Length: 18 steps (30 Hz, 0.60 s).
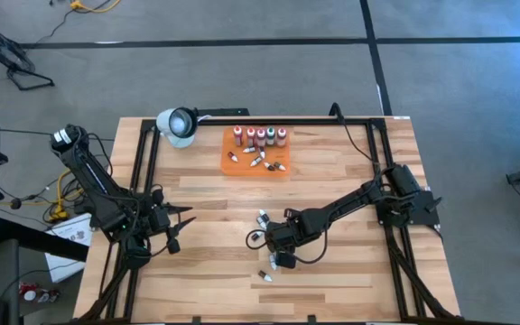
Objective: Pick & Place food coloring
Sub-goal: Put the small yellow food coloring bottle into the orange bin
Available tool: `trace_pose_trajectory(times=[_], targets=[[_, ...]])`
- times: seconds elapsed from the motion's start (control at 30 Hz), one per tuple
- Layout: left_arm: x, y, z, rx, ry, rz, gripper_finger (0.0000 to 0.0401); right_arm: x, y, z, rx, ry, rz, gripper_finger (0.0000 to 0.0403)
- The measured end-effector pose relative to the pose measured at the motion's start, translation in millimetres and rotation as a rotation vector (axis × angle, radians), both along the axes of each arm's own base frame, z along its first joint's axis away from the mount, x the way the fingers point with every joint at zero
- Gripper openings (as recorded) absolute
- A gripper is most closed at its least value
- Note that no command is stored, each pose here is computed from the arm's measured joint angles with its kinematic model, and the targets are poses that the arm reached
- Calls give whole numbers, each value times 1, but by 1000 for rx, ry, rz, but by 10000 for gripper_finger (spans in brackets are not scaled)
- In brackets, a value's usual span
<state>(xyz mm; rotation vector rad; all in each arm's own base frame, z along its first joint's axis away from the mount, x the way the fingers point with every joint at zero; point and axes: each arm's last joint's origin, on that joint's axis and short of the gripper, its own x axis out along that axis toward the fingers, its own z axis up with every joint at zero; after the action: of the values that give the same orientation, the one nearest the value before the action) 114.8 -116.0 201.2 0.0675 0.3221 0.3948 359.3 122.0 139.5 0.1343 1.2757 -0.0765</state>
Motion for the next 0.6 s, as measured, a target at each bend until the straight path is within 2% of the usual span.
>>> trace_pose_trajectory(times=[0.17,0.6], targets=[[0,0,0,0,0,0,132,0,0,1,-4,-2,16,69],[0,0,0,0,0,0,132,3,1,2,-5,-32,45,75]])
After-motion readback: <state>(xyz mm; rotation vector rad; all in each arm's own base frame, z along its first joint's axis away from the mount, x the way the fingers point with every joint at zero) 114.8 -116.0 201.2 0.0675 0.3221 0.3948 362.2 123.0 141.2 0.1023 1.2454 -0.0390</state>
